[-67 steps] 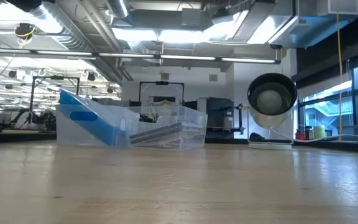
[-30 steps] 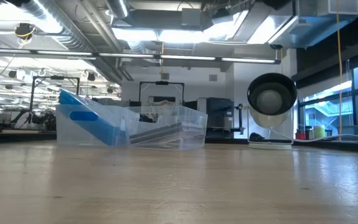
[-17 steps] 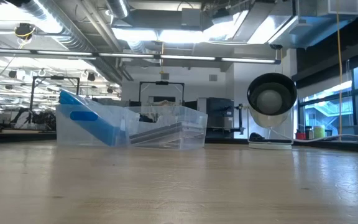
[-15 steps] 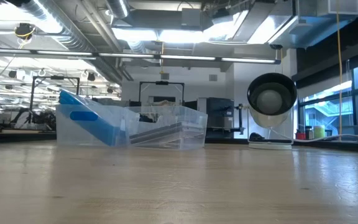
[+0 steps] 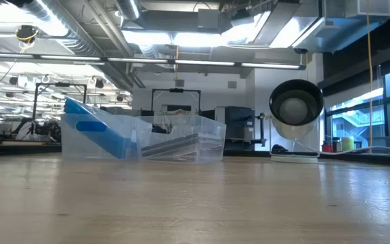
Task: Pick & place jewel cases by type
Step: Put the black cd case into the right transparent bin, then return to Home Position
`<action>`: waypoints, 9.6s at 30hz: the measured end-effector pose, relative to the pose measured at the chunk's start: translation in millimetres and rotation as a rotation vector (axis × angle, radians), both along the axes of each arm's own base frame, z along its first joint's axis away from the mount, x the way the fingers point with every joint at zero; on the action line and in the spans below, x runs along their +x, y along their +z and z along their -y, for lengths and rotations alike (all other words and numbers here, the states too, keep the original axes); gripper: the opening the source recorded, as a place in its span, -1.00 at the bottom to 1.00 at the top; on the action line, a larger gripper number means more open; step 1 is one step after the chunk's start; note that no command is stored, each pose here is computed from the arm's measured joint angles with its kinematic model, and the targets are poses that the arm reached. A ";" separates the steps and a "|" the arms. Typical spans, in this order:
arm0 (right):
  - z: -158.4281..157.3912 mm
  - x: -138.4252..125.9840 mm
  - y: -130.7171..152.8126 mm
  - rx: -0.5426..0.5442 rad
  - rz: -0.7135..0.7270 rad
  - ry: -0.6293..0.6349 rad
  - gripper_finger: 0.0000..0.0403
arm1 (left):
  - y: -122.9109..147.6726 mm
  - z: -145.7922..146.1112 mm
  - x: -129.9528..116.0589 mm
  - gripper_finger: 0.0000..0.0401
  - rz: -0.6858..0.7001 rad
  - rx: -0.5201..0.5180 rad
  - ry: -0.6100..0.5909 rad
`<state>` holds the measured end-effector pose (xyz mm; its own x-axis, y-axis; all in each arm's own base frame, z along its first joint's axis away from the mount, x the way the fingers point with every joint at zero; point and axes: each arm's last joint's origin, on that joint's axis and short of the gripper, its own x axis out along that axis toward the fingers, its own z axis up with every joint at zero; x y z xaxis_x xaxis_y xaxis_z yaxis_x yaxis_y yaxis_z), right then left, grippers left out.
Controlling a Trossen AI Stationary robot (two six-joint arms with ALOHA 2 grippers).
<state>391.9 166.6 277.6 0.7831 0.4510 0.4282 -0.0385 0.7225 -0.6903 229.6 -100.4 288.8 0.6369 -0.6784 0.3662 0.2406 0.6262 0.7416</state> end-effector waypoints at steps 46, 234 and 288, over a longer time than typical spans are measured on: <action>-7.8 -4.2 1.7 -0.038 0.036 -0.022 -0.71 | -1.9 -2.1 2.3 -0.78 -0.010 0.011 0.051; 110.7 -211.0 -84.1 0.682 -1.037 -0.226 0.19 | -56.5 -81.0 -101.2 0.16 -0.813 -0.640 0.353; 153.6 -296.4 -98.2 0.583 -0.521 -0.085 0.19 | -106.5 -120.8 -137.4 0.14 -0.543 -0.699 0.477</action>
